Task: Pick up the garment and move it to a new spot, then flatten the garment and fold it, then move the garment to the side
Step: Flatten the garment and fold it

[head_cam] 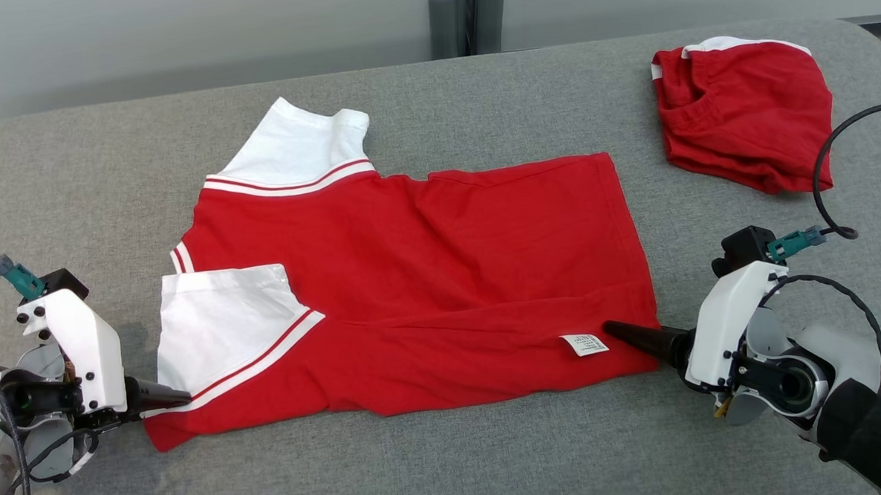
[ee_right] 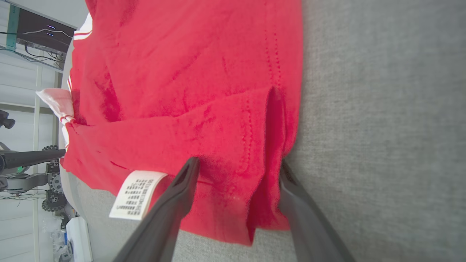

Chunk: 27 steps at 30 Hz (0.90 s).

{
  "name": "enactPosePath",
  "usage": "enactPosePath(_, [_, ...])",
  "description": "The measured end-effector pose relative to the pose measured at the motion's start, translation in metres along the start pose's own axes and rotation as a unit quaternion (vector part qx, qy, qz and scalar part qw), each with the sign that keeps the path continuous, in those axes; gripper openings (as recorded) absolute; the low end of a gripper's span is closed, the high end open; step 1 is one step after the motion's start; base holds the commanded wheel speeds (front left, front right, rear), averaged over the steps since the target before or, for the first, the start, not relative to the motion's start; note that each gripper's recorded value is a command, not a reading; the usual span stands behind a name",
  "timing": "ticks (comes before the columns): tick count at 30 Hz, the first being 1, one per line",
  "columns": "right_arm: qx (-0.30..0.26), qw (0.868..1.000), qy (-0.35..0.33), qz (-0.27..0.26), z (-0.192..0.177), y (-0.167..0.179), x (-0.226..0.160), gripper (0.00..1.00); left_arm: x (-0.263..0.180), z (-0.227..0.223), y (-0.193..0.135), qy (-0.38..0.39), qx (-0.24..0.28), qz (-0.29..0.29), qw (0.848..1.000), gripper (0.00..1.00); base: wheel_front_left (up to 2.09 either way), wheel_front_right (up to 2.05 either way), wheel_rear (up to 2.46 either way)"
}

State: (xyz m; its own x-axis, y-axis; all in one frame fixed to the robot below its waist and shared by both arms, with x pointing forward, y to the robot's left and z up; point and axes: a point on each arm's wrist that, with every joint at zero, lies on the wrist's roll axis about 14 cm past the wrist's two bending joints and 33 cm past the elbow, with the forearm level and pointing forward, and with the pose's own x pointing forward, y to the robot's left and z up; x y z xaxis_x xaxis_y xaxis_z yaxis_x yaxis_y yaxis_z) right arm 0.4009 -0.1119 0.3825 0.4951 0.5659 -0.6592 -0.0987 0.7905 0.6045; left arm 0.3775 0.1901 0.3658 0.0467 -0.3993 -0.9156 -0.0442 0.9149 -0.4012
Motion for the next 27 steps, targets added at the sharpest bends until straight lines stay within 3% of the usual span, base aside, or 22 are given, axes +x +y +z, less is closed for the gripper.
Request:
enactPosePath(1, [0.000,1.000,0.001,0.000,0.000,0.000,0.001,0.94,0.001,0.000,0.000,0.001,-0.001,0.000,1.000,1.00,0.00,0.00,0.00])
enactPosePath(3, [-0.001,1.000,0.002,-0.001,0.000,-0.001,0.002,0.46,0.002,0.000,0.000,0.002,-0.002,-0.002,1.000,1.00,0.00,0.00,0.00])
enactPosePath(4, [-0.001,1.000,0.003,-0.002,0.000,-0.001,0.002,0.28,0.002,0.000,0.000,0.002,-0.002,-0.003,1.000,0.85,0.00,0.00,0.00])
enactPosePath(5, [-0.002,1.000,0.004,-0.002,-0.001,-0.002,0.003,0.03,0.003,0.000,0.001,0.002,-0.003,-0.003,1.000,0.67,0.00,0.00,0.00])
enactPosePath(7, [-0.001,1.000,0.007,0.001,-0.002,0.000,0.004,0.00,0.004,0.001,0.001,0.002,-0.004,-0.004,1.000,0.07,0.00,0.00,0.00])
enactPosePath(8, [-0.001,1.000,0.008,0.003,-0.003,0.001,0.005,0.00,0.004,0.001,0.002,0.001,-0.004,-0.004,1.000,0.00,0.00,0.00,0.00])
enactPosePath(27, [0.000,1.000,-0.009,0.027,-0.005,0.016,-0.013,0.00,-0.021,-0.003,-0.003,-0.027,0.017,-0.023,0.999,0.00,0.00,0.00,0.00])
